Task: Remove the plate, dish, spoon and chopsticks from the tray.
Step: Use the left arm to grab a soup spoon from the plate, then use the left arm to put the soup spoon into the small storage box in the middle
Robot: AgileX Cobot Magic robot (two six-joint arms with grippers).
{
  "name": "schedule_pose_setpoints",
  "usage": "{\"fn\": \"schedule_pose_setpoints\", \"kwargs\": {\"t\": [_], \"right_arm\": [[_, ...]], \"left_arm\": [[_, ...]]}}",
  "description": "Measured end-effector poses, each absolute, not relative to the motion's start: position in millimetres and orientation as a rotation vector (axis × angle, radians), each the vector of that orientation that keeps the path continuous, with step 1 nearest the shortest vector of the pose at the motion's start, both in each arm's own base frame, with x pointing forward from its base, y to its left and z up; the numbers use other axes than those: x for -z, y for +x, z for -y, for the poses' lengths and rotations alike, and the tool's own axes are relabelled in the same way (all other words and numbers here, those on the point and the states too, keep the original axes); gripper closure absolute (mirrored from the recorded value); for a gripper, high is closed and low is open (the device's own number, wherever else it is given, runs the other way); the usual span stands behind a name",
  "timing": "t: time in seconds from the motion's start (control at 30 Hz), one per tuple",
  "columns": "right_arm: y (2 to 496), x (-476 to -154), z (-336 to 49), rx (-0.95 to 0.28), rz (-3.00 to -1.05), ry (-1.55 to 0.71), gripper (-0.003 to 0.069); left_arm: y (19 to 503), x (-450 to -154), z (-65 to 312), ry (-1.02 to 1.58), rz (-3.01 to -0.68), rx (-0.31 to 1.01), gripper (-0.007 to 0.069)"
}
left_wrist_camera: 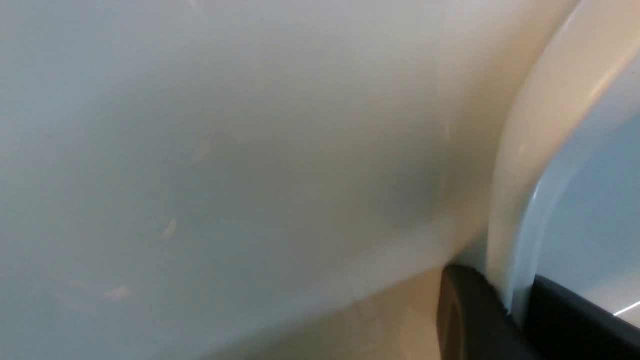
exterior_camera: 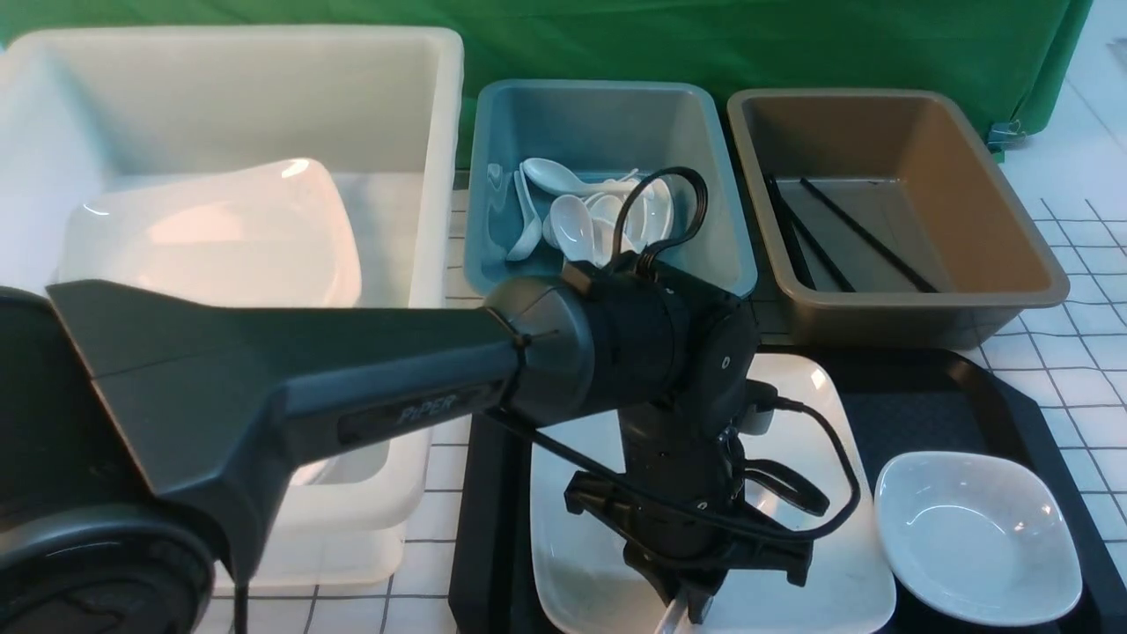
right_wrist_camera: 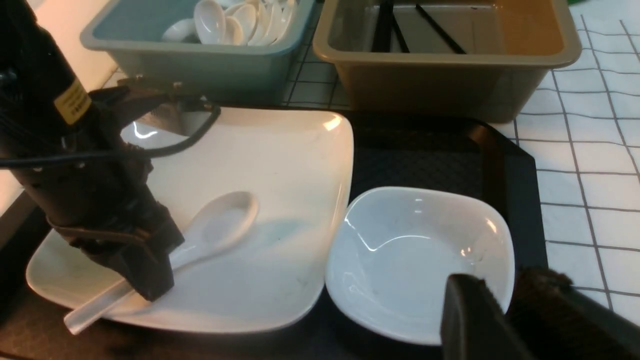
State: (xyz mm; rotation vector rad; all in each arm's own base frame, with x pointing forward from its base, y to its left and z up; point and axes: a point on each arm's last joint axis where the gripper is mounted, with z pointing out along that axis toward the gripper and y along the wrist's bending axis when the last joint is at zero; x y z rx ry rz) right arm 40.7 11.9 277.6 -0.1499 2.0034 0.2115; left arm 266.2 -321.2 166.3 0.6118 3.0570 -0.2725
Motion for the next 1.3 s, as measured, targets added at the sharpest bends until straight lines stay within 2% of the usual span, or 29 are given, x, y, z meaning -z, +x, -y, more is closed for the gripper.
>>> {"fn": "schedule_pose_setpoints", "kwargs": {"t": [0.13, 0.2, 0.23, 0.3, 0.4, 0.53, 0.7, 0.8, 0.83, 0.97, 1.07, 1.2, 1.3], "right_arm": [[40.6, -277.5, -11.9, -0.211, -2.004, -0.15, 0.0463], [40.7, -277.5, -11.9, -0.211, -2.004, -0.15, 0.0463], [40.8, -277.2, -11.9, -0.211, -2.004, -0.15, 0.0463], [41.5, -273.6, -12.1, -0.211, -2.015, -0.149, 0.0463], [42.3, -269.3, -12.2, -0.219, -2.03, -0.136, 0.046], [42.5, -269.2, -12.2, -0.223, -2.029, -0.129, 0.046], [42.8, -269.6, -12.3, -0.224, -2.022, -0.127, 0.046], [43.1, -270.2, -12.3, -0.225, -2.015, -0.126, 0.046], [43.1, -270.2, -12.3, -0.225, -2.015, -0.126, 0.046], [43.1, -270.2, -12.3, -0.225, -2.015, -0.126, 0.046], [43.3, -270.2, -12.3, -0.225, -2.013, -0.126, 0.046], [43.3, -270.3, -12.3, -0.225, -2.012, -0.126, 0.046], [43.3, -270.3, -12.3, -0.225, -2.012, -0.126, 0.046]], "left_arm": [[275.0, -197.5, 322.4, 0.618, -2.984, 0.299, 0.0564], [289.0, -233.1, 322.2, 0.582, -2.899, 0.365, 0.0564], [291.6, -236.4, 320.8, 0.574, -2.893, 0.368, 0.0564], [314.6, -280.3, 314.6, 0.498, -2.775, 0.451, 0.0564], [339.7, -317.5, 299.6, 0.408, -2.667, 0.505, 0.0564], [369.4, -342.6, 274.7, 0.3, -2.6, 0.515, 0.0564], [400.2, -332.4, 253.2, 0.239, -2.634, 0.505, 0.0564], [420.6, -307.4, 244.1, 0.188, -2.682, 0.519, 0.0564], [421.1, -307.4, 243.4, 0.186, -2.681, 0.519, 0.0564], [442.7, -280.2, 238.6, 0.155, -2.661, 0.467, 0.056], [450.1, -270.2, 238.1, 0.154, -2.637, 0.44, 0.054], [458.3, -258.1, 241.1, 0.145, -2.607, 0.445, 0.0431], [461.4, -253.8, 242.9, 0.135, -2.593, 0.466, 0.0295]]}}
